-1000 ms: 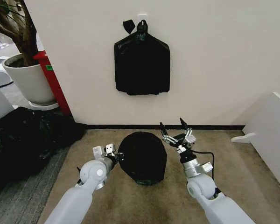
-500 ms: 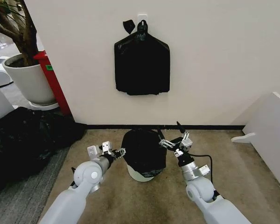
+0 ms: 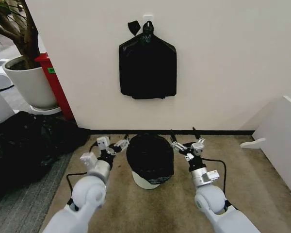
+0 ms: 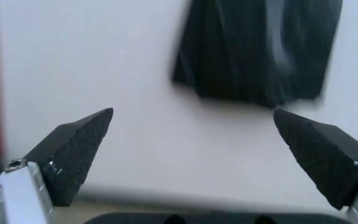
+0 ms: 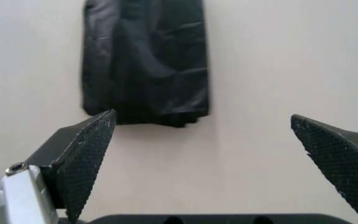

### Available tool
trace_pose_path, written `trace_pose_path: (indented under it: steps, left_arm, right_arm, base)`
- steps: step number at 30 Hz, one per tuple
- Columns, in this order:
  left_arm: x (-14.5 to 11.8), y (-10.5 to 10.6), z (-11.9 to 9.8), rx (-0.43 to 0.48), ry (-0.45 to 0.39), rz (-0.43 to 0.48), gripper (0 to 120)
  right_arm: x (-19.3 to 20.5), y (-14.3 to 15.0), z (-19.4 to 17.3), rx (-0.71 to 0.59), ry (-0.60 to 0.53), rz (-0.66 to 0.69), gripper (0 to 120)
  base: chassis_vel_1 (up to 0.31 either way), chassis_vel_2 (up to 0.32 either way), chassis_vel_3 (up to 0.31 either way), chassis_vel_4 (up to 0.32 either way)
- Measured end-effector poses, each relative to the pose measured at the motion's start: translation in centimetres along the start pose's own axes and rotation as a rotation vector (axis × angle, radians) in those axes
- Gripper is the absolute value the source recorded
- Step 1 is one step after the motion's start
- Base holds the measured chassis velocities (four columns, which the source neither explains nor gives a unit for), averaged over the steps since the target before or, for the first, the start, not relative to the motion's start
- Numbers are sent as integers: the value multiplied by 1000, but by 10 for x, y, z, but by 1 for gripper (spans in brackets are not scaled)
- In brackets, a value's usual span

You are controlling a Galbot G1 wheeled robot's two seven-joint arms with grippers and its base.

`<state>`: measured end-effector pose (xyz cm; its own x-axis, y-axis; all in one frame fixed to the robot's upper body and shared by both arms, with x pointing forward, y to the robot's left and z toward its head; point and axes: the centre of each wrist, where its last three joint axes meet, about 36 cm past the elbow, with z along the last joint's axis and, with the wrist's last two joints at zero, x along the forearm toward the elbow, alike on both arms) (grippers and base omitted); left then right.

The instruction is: Place the garbage bag over the trash bin.

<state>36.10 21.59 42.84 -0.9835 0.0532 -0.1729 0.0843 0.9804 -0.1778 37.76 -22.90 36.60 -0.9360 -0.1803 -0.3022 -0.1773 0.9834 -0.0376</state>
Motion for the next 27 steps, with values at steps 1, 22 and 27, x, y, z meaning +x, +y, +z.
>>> trace_pose_path:
  steps: [1,22,27]
  left_arm:
    - [1,7,1,-31,-54,-10,100]
    - [26,22,-15,67,-136,-57,100]
    - [25,22,-15,68,-134,-56,100]
  right_arm:
    - [1,-6,-4,22,-14,8,100]
    - [12,-66,-58,141,17,182,100]
    - [12,-66,-58,139,15,180,100]
  base:
    - [0,0,0,0]
    - [0,0,0,0]
    - [0,0,0,0]
